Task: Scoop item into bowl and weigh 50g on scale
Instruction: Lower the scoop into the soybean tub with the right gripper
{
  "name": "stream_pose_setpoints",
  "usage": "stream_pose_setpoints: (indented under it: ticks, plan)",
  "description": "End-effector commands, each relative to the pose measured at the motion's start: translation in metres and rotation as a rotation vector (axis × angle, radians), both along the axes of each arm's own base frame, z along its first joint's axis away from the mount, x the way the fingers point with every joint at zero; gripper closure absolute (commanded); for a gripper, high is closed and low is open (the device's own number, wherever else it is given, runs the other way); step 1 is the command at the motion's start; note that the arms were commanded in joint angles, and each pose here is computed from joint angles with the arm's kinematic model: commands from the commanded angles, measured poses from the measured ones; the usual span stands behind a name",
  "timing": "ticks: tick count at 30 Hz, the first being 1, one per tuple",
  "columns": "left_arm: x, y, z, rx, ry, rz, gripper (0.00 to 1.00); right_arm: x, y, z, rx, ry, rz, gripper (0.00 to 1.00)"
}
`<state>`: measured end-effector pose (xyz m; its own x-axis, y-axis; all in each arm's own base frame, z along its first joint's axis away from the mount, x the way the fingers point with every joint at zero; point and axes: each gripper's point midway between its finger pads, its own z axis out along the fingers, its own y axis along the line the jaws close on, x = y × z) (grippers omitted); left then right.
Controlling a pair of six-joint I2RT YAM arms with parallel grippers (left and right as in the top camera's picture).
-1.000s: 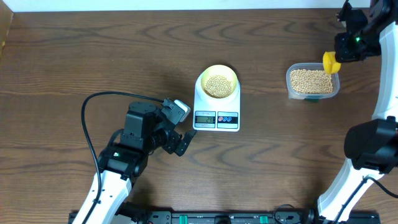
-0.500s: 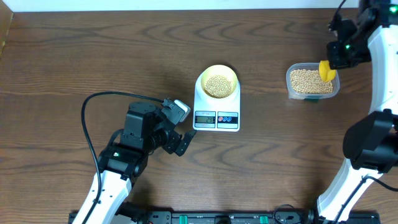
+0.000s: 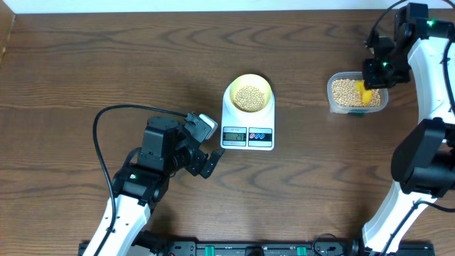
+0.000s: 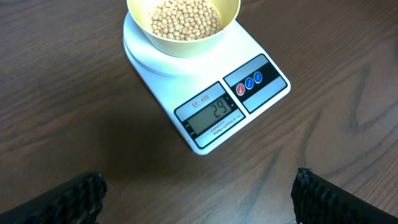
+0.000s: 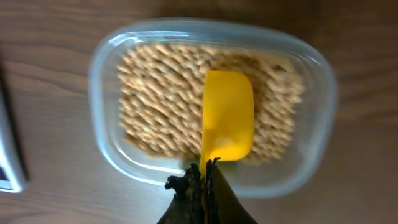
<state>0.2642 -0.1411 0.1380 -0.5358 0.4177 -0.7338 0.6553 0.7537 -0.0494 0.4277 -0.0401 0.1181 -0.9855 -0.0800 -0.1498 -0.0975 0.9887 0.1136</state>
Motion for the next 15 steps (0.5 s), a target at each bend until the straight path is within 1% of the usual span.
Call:
stream_pose_setpoints:
  ticks: [1, 7, 15]
  plan:
    - [0.002, 0.002, 0.001, 0.01, -0.011, -0.001, 0.02, 0.001, 0.028, 0.0, 0.166, -0.017, -0.011, 0.99]
    - [0.002, 0.002, 0.001, 0.01, -0.011, -0.001, 0.03, 0.001, 0.021, 0.002, 0.251, -0.02, -0.078, 0.99]
    - [0.002, 0.002, 0.001, 0.01, -0.011, -0.001, 0.02, -0.005, -0.021, 0.011, 0.372, -0.05, -0.198, 0.99]
